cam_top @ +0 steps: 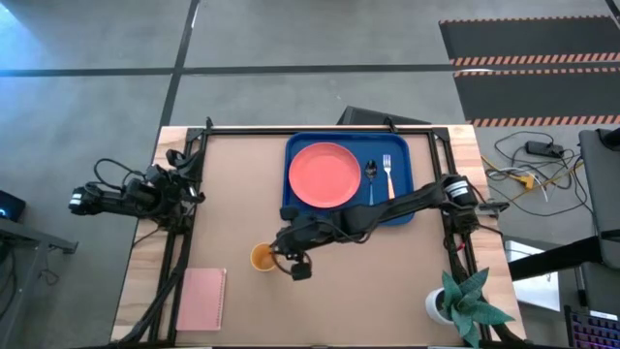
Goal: Pick and place plate/cup/fork/spoon on tray
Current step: Put the yellow cup on the blue serving tray to the top right of the orange plate
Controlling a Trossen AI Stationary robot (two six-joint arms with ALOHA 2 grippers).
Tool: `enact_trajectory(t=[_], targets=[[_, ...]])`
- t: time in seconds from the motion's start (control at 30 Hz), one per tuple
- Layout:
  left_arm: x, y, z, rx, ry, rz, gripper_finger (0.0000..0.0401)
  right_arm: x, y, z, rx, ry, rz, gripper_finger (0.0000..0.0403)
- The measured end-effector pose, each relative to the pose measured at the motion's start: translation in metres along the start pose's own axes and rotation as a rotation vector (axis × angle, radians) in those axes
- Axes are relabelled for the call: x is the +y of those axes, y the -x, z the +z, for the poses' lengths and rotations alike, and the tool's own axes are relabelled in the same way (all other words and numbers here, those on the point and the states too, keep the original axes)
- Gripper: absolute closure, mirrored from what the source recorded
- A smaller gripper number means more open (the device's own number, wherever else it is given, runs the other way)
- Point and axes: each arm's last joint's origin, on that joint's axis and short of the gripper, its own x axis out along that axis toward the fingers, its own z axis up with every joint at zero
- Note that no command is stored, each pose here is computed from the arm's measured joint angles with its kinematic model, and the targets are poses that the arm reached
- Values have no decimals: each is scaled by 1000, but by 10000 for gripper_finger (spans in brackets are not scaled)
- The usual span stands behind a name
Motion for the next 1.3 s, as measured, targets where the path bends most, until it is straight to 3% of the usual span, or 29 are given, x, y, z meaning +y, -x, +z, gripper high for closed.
enact_trajectory(t=[0.23,0.47,0.97,1.13,1.3], targets=[[0,0,0,-1,1,0,401,1,-25,-7,130,51,3,344],[0,0,0,-1,1,0,401,6,-53,-5,127,74,164,340],[0,0,0,-1,1,-3,401,5,-61,-4,221,55,180,219],[0,0,0,-1,1,-3,401,7,-60,-7,256,54,185,218],[0,0,0,-1,1,-3,401,8,-60,-9,262,59,187,240]])
